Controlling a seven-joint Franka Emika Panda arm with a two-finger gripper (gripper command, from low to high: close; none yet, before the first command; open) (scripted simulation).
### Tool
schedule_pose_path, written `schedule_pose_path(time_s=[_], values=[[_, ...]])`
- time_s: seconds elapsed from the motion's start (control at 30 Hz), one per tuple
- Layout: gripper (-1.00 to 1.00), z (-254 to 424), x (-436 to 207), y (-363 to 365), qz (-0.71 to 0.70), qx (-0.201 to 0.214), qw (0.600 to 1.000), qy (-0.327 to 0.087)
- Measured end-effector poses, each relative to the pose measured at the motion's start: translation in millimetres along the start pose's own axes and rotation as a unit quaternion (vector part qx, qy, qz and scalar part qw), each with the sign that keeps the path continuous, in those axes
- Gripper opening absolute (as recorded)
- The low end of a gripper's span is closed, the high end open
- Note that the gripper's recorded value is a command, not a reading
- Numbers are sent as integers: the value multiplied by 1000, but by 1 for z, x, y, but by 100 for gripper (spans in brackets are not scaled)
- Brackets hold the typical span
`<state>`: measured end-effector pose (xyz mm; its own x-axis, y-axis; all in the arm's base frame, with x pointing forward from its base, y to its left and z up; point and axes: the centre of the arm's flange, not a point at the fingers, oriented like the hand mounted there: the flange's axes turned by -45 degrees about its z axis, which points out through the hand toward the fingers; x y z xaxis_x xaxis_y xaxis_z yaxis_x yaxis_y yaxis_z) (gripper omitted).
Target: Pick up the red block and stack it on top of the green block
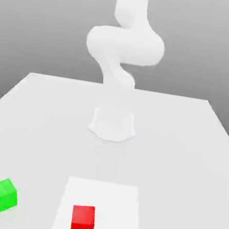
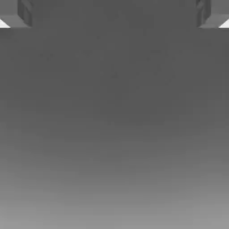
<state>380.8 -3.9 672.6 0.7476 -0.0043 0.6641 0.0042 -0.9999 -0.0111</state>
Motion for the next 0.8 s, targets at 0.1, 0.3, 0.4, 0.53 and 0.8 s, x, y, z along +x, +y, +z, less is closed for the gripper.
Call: schedule_pose_path(time_s=[0.1,0.3,0.4,0.53,0.8], values=[[0,63,-6,5,-6,6,999,-46],[0,179,-40,12,-18,13,991,-133],[0,232,-67,16,-24,16,984,-176],[0,296,-112,21,-32,17,972,-233],[0,397,-226,33,-50,14,938,-343]])
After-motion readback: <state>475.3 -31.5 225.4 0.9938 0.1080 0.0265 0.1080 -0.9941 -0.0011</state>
